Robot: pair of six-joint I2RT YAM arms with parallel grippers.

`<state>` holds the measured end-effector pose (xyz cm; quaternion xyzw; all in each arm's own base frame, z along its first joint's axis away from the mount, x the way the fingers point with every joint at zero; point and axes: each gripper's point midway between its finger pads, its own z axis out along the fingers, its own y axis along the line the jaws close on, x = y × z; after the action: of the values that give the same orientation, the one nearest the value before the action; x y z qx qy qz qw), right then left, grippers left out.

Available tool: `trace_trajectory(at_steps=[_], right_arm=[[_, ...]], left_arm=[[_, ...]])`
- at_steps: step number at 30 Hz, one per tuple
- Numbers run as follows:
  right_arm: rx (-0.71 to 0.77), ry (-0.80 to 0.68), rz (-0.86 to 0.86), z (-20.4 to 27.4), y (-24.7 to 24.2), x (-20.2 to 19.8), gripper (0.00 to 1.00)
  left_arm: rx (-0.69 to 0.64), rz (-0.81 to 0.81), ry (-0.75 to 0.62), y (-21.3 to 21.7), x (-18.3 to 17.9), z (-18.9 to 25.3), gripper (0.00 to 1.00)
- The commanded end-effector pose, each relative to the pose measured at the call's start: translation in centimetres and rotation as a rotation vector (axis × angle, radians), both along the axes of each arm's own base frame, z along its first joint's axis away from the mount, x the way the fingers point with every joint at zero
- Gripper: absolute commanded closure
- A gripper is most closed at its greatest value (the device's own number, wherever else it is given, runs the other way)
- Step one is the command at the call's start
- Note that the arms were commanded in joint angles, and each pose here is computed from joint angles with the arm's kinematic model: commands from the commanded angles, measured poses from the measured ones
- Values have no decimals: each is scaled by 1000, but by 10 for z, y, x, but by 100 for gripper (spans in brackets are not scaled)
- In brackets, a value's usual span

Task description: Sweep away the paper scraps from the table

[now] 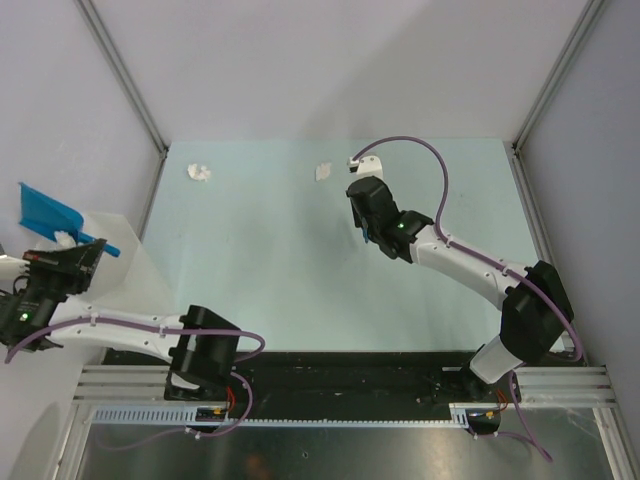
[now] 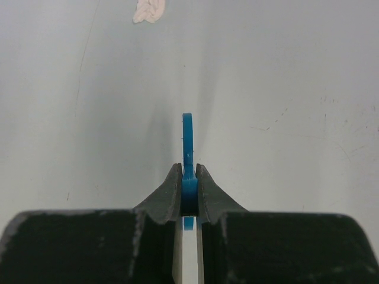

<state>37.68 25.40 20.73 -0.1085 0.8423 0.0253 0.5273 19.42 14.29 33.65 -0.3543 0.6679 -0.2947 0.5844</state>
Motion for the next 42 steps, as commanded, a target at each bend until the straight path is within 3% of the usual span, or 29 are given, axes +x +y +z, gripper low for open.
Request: trace_trajectory(at_steps=[1,9,14,17,20,21,25,30,31,32,33,35,36,37,38,39,42], right_arm=[[-15,-15,-6,2,1,-1,100],[-29,-15,-17,3,-3,-3,100],[-25,-20,1,4,1,-2,100],[-31,-63,102,15,12,6,100],[-51,-183,168,40,14,29,100],[-57,-225,183,48,15,36,100],[-130,-449,316,81,30,68,100],[-256,-597,402,79,44,129,100],[-320,-579,408,48,49,150,100],[-323,-639,388,75,54,167,100],[-335,-639,373,76,51,184,100],[-376,-534,409,25,60,219,100],[-367,-586,387,51,60,239,100],[-382,-578,395,46,61,251,100],[-431,-543,431,6,67,265,100],[-443,-604,429,28,71,276,100],[-541,-577,604,-21,94,283,100]], left_arm=[[-211,-109,-119,-40,-4,25,100],[-323,-101,-115,-43,-5,38,100],[-237,-79,-102,-40,-4,43,100],[-38,-65,-86,-37,-2,57,100],[261,-48,-43,-40,2,70,100],[394,-106,-48,-57,7,74,100],[607,-211,-32,-87,19,69,100],[764,-335,37,-114,51,54,100],[791,-343,66,-116,57,48,100],[809,-368,100,-118,67,39,100],[854,-440,91,-139,74,37,100],[909,-425,165,-135,88,25,100],[931,-454,155,-144,91,26,100],[942,-459,166,-143,96,24,100],[947,-467,169,-145,99,23,100],[956,-480,176,-145,104,21,100],[989,-495,192,-143,110,16,100]])
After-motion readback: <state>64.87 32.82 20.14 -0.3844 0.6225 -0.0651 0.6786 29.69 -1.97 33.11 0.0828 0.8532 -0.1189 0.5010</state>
